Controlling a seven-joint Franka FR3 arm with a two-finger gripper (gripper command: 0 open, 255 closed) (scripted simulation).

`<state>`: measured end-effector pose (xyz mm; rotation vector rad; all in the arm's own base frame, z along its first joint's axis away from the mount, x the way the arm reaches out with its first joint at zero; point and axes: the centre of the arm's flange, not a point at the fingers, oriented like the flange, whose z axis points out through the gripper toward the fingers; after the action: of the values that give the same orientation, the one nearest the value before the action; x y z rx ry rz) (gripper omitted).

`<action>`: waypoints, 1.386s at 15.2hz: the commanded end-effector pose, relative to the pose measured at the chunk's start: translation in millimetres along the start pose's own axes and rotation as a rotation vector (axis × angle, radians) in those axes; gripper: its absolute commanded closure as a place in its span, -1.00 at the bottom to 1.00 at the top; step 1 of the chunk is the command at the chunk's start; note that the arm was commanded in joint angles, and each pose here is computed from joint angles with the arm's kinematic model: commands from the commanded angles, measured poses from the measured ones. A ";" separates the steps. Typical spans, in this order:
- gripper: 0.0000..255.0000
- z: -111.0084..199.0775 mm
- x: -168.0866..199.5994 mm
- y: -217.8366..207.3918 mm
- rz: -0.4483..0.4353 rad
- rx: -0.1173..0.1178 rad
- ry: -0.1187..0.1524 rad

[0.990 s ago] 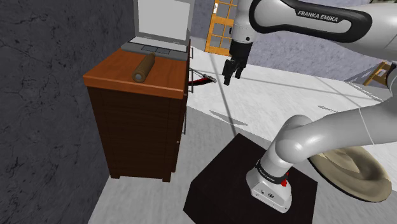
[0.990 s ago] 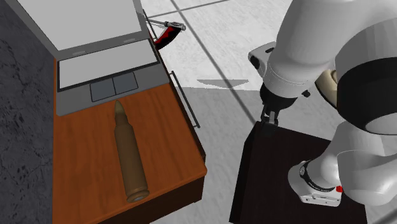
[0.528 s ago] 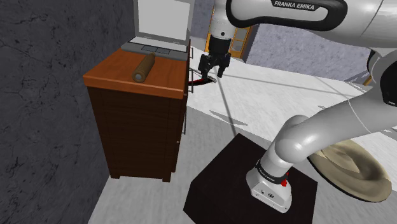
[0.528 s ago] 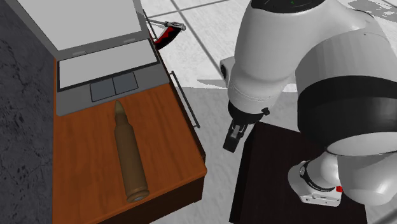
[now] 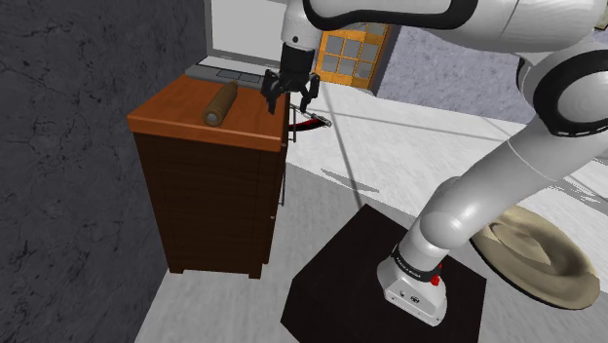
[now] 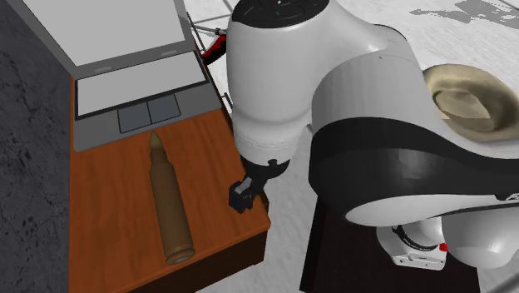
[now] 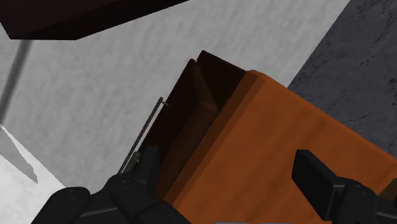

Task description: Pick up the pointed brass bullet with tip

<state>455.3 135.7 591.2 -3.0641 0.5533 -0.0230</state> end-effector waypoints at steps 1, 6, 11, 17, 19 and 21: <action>-1.00 -0.5 17.1 -19.2 0.052 0.017 0.006; -1.00 -5.1 60.4 -60.1 0.173 0.056 0.023; -1.00 -12.0 108.1 -95.3 0.293 0.094 0.040; -1.00 -0.2 132.4 -109.6 0.352 0.113 0.048; -1.00 10.3 132.3 -109.3 0.352 0.113 0.048; -1.00 23.9 132.2 -108.8 0.352 0.113 0.048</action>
<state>618.2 192.7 579.2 -2.8202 1.0449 -0.1141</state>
